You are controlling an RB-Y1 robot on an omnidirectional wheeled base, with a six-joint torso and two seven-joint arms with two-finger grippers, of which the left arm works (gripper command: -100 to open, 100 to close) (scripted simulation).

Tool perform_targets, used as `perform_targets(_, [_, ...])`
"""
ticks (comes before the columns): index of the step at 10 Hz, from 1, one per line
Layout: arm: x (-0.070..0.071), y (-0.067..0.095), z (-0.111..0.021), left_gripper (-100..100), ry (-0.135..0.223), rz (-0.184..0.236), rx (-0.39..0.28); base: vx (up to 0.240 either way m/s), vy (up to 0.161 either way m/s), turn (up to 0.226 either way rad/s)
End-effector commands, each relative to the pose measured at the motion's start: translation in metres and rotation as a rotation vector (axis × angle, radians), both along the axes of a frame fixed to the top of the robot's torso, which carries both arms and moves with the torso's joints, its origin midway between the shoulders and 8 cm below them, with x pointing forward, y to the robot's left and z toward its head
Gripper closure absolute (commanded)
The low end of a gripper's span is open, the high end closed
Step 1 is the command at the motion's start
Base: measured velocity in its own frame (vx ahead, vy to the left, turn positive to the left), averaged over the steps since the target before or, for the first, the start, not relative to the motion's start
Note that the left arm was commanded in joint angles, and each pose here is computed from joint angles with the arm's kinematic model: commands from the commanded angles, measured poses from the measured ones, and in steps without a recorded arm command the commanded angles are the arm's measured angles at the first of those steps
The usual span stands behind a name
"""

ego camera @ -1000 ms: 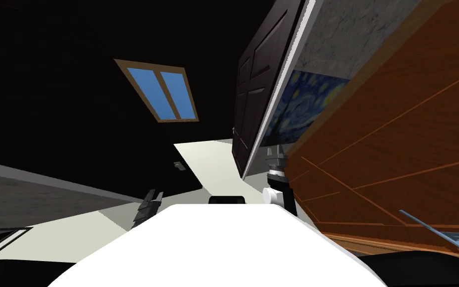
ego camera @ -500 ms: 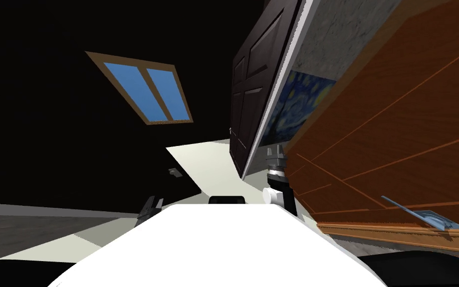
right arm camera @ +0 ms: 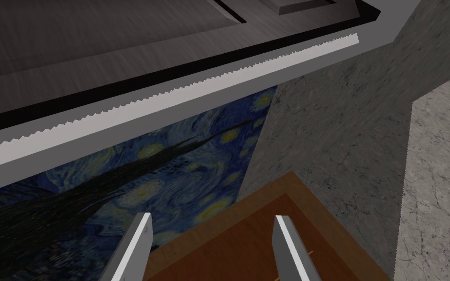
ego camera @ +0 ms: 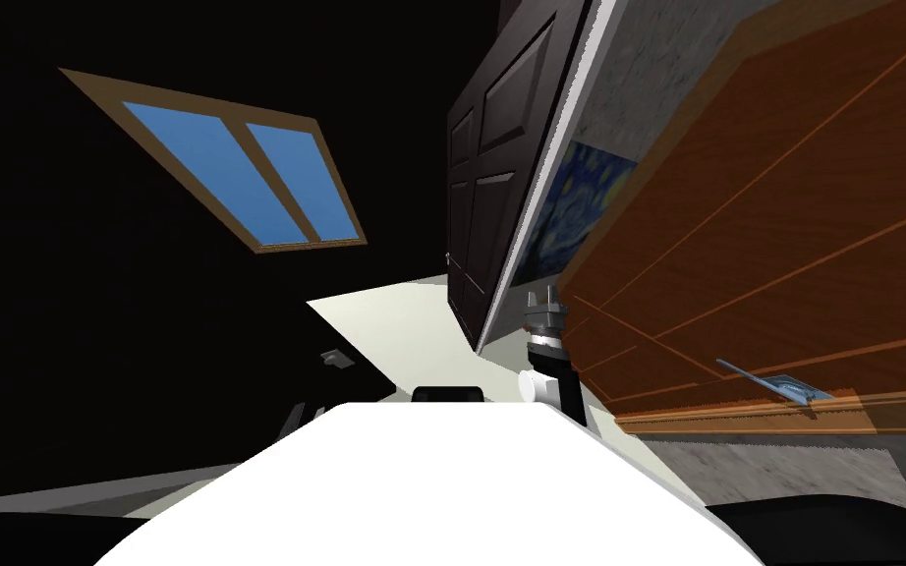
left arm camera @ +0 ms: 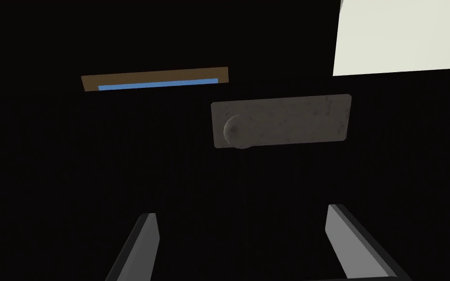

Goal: Push the door open

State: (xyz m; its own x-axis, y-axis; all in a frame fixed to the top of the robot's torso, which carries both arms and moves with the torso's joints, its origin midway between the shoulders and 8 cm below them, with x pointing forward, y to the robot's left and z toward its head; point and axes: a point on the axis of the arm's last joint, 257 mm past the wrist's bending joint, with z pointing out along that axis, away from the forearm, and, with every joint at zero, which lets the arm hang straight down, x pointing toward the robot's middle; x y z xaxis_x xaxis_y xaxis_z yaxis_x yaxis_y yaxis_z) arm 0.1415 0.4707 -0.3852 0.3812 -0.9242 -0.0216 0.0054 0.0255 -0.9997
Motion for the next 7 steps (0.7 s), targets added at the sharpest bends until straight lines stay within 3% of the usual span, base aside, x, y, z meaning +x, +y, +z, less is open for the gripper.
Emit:
perform_targets(1, [0.0, 0.0, 0.0, -100, 0.0, 0.0, 0.0, 0.022, 0.063, -0.028])
perform_targets(4, [0.017, 0.024, 0.007, -100, 0.007, -0.008, 0.038, 0.114, 0.068, -0.034])
perform_targets(7, [0.031, 0.026, 0.001, -100, 0.005, 0.009, 0.022, 0.167, 0.076, -0.033])
